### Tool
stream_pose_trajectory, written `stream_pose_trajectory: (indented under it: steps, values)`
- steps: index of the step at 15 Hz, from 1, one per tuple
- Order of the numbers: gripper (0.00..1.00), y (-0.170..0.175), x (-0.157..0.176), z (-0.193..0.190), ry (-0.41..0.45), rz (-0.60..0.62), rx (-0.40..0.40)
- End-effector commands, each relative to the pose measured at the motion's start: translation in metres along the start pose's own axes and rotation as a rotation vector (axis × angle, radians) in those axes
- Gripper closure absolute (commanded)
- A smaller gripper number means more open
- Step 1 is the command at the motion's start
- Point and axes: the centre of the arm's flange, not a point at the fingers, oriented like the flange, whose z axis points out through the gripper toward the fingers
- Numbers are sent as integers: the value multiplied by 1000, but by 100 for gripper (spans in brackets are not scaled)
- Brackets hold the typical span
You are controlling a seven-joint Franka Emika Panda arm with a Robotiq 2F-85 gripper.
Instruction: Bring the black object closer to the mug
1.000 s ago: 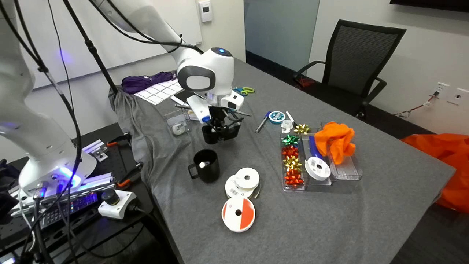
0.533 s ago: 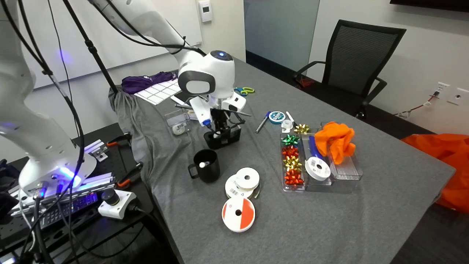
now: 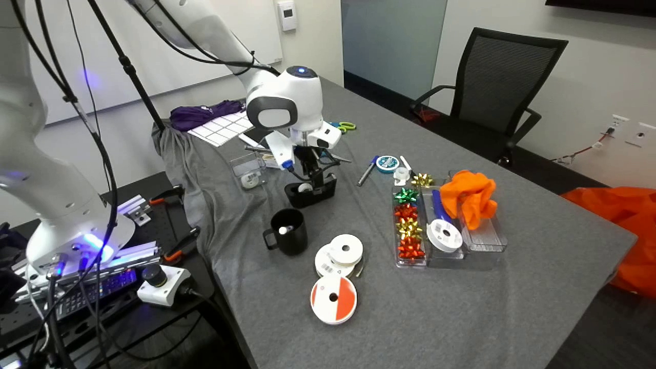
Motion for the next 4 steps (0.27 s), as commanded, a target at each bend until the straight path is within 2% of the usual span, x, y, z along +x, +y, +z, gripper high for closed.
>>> stream_pose_trajectory:
  steps: [1, 4]
  values:
    - [0, -37, -11, -9, -2, 21, -38]
    - [0, -59, -11, -22, -8, 37, -39]
